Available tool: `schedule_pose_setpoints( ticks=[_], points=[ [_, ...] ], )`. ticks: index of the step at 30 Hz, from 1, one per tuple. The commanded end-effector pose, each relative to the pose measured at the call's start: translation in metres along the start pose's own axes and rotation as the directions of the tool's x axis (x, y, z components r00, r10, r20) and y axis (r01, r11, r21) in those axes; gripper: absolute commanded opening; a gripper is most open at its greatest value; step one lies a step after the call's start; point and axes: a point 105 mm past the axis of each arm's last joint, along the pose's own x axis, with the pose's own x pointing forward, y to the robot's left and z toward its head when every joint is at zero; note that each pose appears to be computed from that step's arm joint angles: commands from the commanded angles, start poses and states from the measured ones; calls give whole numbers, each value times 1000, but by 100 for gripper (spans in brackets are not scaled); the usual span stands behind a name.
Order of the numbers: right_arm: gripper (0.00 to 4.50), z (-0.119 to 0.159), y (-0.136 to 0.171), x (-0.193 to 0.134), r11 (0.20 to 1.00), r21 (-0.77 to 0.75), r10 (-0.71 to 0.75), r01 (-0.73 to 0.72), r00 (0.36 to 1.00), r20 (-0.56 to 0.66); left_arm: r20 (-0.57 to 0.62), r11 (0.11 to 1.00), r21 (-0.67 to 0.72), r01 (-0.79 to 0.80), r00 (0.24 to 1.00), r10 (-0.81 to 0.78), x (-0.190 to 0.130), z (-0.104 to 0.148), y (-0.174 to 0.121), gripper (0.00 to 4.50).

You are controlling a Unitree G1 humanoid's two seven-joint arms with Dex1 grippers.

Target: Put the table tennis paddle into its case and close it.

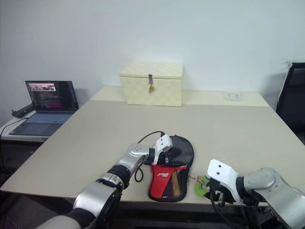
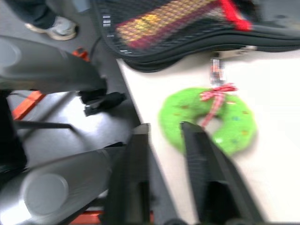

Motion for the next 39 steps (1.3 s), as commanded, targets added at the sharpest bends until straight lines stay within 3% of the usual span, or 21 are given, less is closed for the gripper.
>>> schedule_pose_setpoints(
  ticks=[1, 10, 19, 22, 25, 33, 39],
  points=[
    [161, 8, -1, 12, 1000, 7, -10, 9, 999, 37, -83, 998, -62, 31, 996, -36, 3, -27, -13, 343],
    [161, 6, -7, 49, 997, 72, -39, 36, 999, 37, -85, 998, -60, 32, 996, -37, -1, -28, -12, 343],
    [161, -12, 3, 57, 998, 66, 3, -1, 1000, -28, -94, 998, -54, 38, 995, -43, -4, -31, -12, 343],
    [107, -16, 2, 56, 999, 45, -18, 20, 999, -44, -100, 998, -51, 43, 994, -48, -4, -33, -13, 343],
    [11, -23, -2, 53, 998, 28, -46, 48, 997, -62, -103, 998, -50, 46, 993, -51, -4, -33, -14, 343],
    [5, -25, -4, 52, 999, -3, -44, 44, 997, -60, -106, 998, -44, 51, 993, -55, -2, -33, -15, 343],
    [5, -6, 36, 38, 986, -42, 161, -161, 987, 1, -110, 998, -44, 47, 993, -52, -1, -34, -15, 343]
  ],
)
